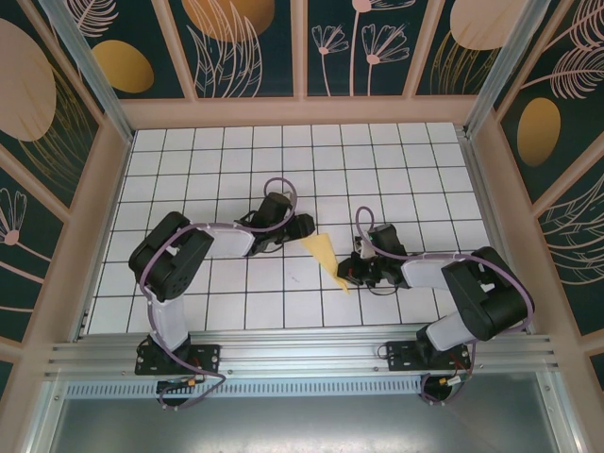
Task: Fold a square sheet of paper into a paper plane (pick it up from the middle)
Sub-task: Fold the wing for the fifth time at the center of the table.
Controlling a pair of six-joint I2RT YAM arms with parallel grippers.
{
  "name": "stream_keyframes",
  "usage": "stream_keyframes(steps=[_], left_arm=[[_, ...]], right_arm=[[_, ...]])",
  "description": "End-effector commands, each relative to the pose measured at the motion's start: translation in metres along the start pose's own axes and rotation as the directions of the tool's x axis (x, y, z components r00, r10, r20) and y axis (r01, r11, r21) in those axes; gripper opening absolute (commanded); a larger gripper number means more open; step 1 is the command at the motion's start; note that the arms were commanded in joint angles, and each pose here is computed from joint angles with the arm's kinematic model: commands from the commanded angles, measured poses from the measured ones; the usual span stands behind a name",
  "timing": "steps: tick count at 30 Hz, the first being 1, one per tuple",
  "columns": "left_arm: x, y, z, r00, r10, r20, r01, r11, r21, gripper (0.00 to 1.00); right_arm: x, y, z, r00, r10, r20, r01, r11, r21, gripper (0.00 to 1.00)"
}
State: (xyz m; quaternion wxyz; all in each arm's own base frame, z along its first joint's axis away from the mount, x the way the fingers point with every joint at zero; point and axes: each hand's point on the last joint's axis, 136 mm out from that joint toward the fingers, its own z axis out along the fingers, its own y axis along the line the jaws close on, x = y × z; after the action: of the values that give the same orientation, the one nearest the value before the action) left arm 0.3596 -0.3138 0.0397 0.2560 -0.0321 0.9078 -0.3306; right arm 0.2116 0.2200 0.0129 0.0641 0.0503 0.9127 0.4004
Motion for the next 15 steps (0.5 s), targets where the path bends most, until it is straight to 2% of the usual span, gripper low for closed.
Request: stream_keyframes(steps=[1, 9, 15], left_arm=[[-0.024, -0.027, -0.025, 0.998, 0.03, 0.056, -0.033, 0.998, 0.045, 0.55], [-0.007, -0.054, -0.053, 0.998, -0.066, 0.012, 0.061, 0.973, 0.223, 0.52], [0.021, -0.061, -0.053, 0.997, -0.072, -0.041, 0.081, 0.963, 0.258, 0.5]], right_arm=[[0.034, -0.059, 0.001, 0.99, 0.13, -0.051, -0.117, 0.97, 0.215, 0.04], [0.026, -0.042, 0.009, 0.992, 0.121, -0.034, -0.114, 0.98, 0.162, 0.04], [0.021, -0.026, 0.022, 0.993, 0.118, -0.031, -0.113, 0.984, 0.137, 0.04]])
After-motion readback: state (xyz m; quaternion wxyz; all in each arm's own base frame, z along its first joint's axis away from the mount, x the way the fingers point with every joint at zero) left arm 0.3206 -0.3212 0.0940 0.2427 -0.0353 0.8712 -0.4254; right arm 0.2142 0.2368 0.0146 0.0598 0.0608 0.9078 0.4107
